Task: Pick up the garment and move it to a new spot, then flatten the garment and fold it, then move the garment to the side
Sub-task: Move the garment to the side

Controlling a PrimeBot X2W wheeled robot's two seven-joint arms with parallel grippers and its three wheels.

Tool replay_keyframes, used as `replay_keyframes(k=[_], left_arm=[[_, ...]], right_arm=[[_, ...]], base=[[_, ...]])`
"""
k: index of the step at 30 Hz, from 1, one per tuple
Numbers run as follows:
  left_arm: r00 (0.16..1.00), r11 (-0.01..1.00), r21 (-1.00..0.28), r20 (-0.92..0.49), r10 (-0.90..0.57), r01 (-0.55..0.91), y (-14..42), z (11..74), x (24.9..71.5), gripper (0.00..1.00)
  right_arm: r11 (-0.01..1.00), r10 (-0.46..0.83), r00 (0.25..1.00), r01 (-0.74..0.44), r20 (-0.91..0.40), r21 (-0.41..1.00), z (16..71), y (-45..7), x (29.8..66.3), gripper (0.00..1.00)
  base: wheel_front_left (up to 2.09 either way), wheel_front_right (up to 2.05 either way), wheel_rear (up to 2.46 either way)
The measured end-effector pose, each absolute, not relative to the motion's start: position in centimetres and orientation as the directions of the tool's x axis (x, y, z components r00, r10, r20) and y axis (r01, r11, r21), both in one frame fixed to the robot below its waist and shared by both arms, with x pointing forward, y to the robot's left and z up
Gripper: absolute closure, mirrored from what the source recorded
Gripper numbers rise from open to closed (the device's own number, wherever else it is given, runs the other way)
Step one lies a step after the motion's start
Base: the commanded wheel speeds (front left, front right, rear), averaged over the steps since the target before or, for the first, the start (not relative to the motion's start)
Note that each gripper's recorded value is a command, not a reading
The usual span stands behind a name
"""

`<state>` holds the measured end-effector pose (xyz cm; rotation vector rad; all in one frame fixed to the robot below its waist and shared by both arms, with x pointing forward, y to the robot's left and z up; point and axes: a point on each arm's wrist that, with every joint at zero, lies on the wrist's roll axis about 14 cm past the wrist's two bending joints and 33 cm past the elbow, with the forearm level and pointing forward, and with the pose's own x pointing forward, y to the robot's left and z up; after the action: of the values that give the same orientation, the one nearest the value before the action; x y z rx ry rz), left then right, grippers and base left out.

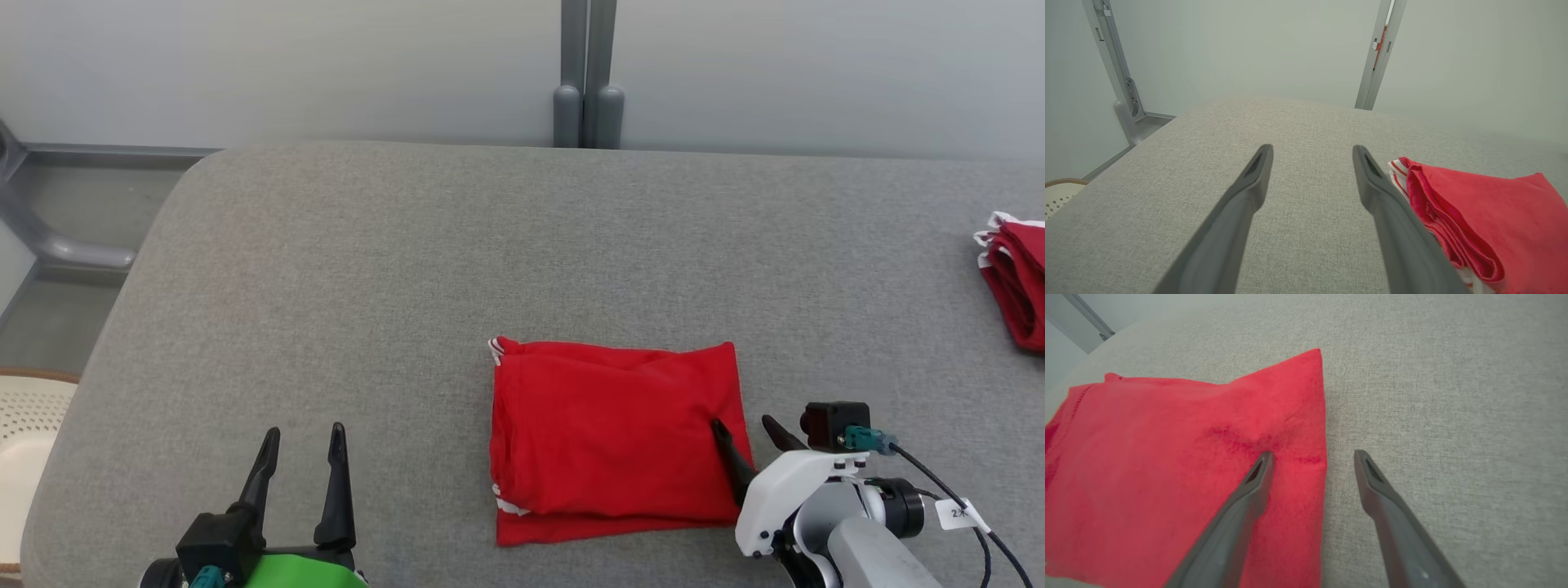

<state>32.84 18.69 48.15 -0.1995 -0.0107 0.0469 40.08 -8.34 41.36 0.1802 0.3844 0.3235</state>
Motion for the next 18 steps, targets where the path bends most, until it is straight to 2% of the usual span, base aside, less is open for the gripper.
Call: replay_keyframes(k=[8, 9, 11, 13, 18], left_arm=[[0.995, 0.975, -0.194, -0.022, 0.101, -0.104, 20.2, 47.4, 32.3, 0.0], [0.994, 0.975, -0.194, -0.024, 0.105, -0.107, 20.2, 47.3, 32.3, 0.0], [0.994, 0.975, -0.193, -0.027, 0.11, -0.113, 20.4, 47.3, 32.4, 0.0], [0.994, 0.975, -0.192, -0.028, 0.11, -0.113, 20.4, 47.2, 32.6, 0.0], [0.996, 0.977, -0.192, -0.031, 0.085, -0.089, 19.7, 47.2, 33.3, 0.0]], right_arm=[[0.913, 0.401, 0.807, -0.314, -0.434, 0.259, 39.0, -6.3, 40.6, 0.0], [0.91, 0.409, 0.801, -0.318, -0.437, 0.268, 38.9, -6.0, 40.7, 0.43], [0.905, 0.419, 0.795, -0.324, -0.438, 0.275, 38.9, -5.6, 40.9, 0.88], [0.903, 0.423, 0.799, -0.328, -0.428, 0.279, 39.1, -5.5, 41.2, 1.0], [0.91, 0.401, 0.835, -0.315, -0.377, 0.27, 40.4, -6.7, 42.3, 1.0]], base=[[0.0, 0.0, 0.0], [0.0, 0.0, 0.0], [0.0, 0.0, 0.0], [0.0, 0.0, 0.0], [0.0, 0.0, 0.0]])
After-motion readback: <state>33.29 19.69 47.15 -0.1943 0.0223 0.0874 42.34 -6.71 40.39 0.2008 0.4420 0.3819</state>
